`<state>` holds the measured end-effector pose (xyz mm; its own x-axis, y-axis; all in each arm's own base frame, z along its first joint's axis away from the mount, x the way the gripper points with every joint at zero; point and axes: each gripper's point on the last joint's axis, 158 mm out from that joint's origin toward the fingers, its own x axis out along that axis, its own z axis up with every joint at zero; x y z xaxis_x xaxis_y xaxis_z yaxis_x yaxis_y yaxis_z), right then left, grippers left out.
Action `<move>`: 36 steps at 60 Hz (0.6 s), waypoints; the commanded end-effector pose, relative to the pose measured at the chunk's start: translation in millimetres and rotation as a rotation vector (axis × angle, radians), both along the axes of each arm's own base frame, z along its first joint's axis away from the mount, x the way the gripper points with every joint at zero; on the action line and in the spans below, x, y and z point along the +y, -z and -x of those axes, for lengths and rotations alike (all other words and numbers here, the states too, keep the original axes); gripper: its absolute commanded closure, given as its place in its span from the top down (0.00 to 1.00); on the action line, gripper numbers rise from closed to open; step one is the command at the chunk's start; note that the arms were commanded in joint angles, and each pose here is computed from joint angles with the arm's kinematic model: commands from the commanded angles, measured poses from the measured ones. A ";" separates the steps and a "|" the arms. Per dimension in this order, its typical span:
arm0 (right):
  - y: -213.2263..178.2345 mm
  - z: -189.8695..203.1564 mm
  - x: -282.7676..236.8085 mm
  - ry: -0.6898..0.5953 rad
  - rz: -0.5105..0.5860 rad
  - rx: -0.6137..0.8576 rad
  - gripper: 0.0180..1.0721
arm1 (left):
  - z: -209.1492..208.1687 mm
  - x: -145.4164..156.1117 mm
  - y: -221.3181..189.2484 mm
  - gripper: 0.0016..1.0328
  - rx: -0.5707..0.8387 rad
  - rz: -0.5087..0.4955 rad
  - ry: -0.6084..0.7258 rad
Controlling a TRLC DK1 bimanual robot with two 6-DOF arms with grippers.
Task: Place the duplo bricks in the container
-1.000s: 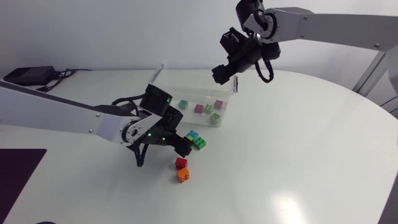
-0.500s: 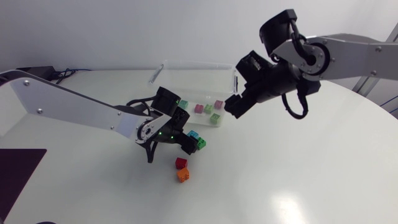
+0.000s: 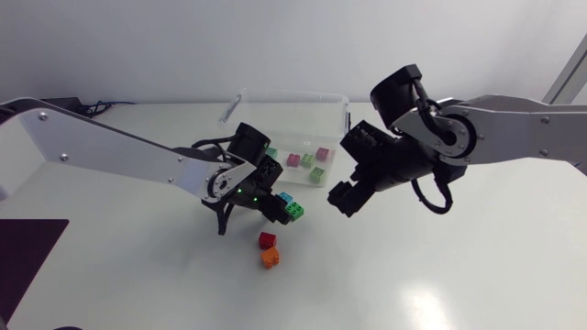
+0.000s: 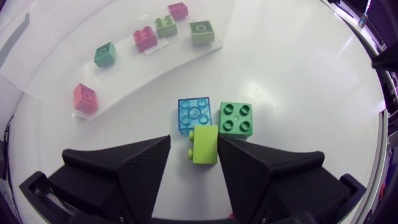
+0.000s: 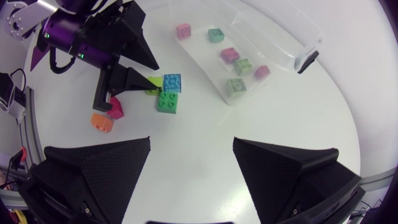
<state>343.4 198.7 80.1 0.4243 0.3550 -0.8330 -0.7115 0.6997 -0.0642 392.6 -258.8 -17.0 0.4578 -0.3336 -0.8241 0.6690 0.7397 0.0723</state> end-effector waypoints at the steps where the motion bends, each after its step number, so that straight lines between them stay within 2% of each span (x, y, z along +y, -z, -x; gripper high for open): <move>1: 6.5 10.1 0.1 0.007 -0.010 0.024 0.92 | -3.3 -0.5 8.8 0.37 0.014 -0.030 0.018; 25: 22.7 22.8 5.4 -0.015 0.003 0.060 0.91 | 7.8 5.2 28.1 0.37 0.086 -0.074 0.030; 36: 36.2 31.2 20.7 -0.042 0.010 0.093 0.91 | 13.4 4.5 21.8 0.28 0.090 -0.051 0.042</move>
